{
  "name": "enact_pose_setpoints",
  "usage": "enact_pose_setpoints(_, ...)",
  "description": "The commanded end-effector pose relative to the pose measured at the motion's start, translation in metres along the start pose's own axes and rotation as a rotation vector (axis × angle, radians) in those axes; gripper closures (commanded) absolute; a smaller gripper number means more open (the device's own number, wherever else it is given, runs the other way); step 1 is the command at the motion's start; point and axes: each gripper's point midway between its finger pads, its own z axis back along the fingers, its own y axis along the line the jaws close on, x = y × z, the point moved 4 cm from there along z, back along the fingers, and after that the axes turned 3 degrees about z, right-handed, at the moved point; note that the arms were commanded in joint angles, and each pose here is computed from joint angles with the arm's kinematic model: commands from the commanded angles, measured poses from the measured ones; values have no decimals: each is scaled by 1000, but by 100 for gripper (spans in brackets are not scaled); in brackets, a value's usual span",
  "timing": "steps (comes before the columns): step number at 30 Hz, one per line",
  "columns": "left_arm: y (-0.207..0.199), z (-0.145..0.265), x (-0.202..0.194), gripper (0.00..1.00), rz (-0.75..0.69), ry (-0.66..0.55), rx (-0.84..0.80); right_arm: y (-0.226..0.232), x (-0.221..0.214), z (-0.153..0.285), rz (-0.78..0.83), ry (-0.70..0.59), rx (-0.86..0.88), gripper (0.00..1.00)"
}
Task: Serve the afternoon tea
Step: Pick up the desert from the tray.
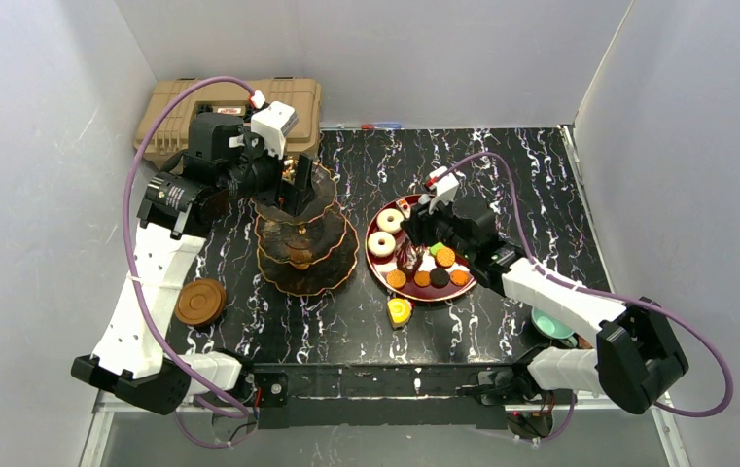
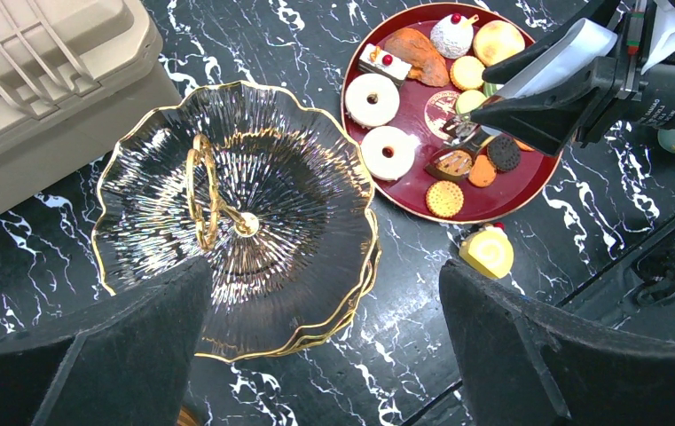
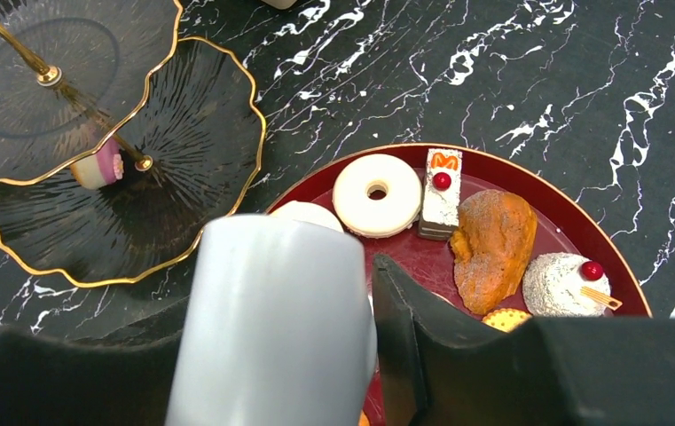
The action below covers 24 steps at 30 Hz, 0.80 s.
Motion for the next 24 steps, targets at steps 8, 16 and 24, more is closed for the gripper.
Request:
enact_pose_setpoints(8, -2, 12, 8, 2, -9, -45, -4, -16, 39, 30, -116, -129, -210, 53)
enact_pose_setpoints(16, -3, 14, 6, 2, -14, -46, -7, -17, 27, 40, -192, -95, -257, 52)
enact_pose_setpoints(24, -4, 16, 5, 2, -10, -48, -12, -10, 13, 26, -20, -49, -148, 34)
